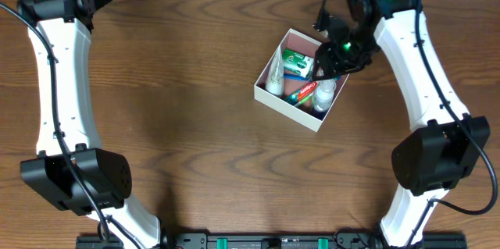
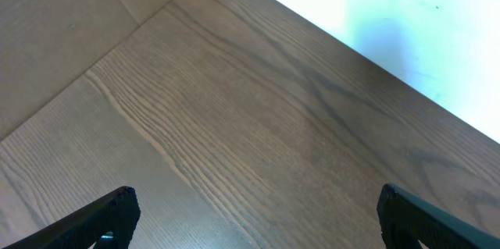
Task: Pack container
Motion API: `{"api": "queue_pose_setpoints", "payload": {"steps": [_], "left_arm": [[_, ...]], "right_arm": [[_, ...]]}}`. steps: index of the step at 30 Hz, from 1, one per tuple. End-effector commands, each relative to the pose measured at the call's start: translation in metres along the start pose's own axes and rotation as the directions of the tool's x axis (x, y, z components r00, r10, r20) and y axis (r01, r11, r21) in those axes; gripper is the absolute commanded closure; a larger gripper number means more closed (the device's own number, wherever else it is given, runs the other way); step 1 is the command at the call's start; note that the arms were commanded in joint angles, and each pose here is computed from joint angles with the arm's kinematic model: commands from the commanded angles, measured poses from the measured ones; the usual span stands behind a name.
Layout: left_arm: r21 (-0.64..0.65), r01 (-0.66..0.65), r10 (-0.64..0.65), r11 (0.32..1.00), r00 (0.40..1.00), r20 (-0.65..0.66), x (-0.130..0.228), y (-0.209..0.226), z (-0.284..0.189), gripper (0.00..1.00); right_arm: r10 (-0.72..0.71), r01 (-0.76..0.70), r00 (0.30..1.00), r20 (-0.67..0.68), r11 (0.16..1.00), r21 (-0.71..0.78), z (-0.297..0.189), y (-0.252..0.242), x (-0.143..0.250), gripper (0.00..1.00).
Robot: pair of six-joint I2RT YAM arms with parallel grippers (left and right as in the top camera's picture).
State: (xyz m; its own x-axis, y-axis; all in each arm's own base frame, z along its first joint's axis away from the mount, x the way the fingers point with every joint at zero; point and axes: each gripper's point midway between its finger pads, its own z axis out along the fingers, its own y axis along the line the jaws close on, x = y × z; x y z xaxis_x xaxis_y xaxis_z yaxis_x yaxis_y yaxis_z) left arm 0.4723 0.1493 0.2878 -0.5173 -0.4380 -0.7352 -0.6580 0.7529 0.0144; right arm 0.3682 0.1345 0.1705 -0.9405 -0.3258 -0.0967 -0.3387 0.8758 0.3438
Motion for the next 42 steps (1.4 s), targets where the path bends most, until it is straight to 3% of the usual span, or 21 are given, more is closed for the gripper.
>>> {"api": "queue_pose_setpoints", "payload": {"steps": [1, 5, 10, 11, 16, 20, 24, 27, 31, 42], "left_arm": [[-0.017, -0.005, 0.005, 1.000, 1.000, 0.005, 0.000, 0.004, 0.000, 0.02], [-0.017, -0.005, 0.005, 1.000, 1.000, 0.005, 0.000, 0.004, 0.000, 0.02], [-0.017, -0.005, 0.005, 1.000, 1.000, 0.005, 0.000, 0.004, 0.000, 0.02], [-0.017, -0.005, 0.005, 1.000, 1.000, 0.005, 0.000, 0.004, 0.000, 0.02], [-0.017, -0.005, 0.005, 1.000, 1.000, 0.004, 0.000, 0.004, 0.000, 0.02], [-0.017, -0.005, 0.005, 1.000, 1.000, 0.005, 0.000, 0.004, 0.000, 0.02], [-0.017, -0.005, 0.005, 1.000, 1.000, 0.005, 0.000, 0.004, 0.000, 0.02], [-0.017, -0.005, 0.005, 1.000, 1.000, 0.004, 0.000, 0.004, 0.000, 0.02], [-0.017, -0.005, 0.005, 1.000, 1.000, 0.005, 0.000, 0.004, 0.000, 0.02], [-0.017, -0.005, 0.005, 1.000, 1.000, 0.004, 0.000, 0.004, 0.000, 0.02]], "right_arm": [[0.042, -0.043, 0.997, 0.065, 0.999, 0.014, -0.021, -0.008, -0.004, 0.52], [0.099, -0.105, 0.991, 0.085, 0.992, 0.069, -0.028, -0.027, -0.005, 0.43], [0.129, -0.161, 0.969, 0.211, 0.977, 0.142, -0.050, -0.050, -0.028, 0.03], [0.148, -0.191, 0.957, 0.249, 0.969, 0.158, -0.058, -0.056, -0.034, 0.01], [0.160, -0.271, 0.887, 0.432, 0.940, 0.208, -0.117, -0.071, -0.056, 0.01], [0.125, -0.340, 0.831, 0.543, 0.885, 0.316, -0.176, -0.084, -0.050, 0.01], [0.120, -0.465, 0.771, 0.625, 0.777, 0.424, -0.233, -0.103, -0.019, 0.01], [0.252, -0.628, 0.708, 0.659, 0.652, 0.425, -0.250, -0.127, 0.023, 0.01], [0.416, -0.735, 0.643, 0.643, 0.572, 0.365, -0.247, -0.142, 0.060, 0.01], [0.434, -0.695, 0.666, 0.606, 0.657, 0.293, -0.232, -0.123, 0.047, 0.01]]}}
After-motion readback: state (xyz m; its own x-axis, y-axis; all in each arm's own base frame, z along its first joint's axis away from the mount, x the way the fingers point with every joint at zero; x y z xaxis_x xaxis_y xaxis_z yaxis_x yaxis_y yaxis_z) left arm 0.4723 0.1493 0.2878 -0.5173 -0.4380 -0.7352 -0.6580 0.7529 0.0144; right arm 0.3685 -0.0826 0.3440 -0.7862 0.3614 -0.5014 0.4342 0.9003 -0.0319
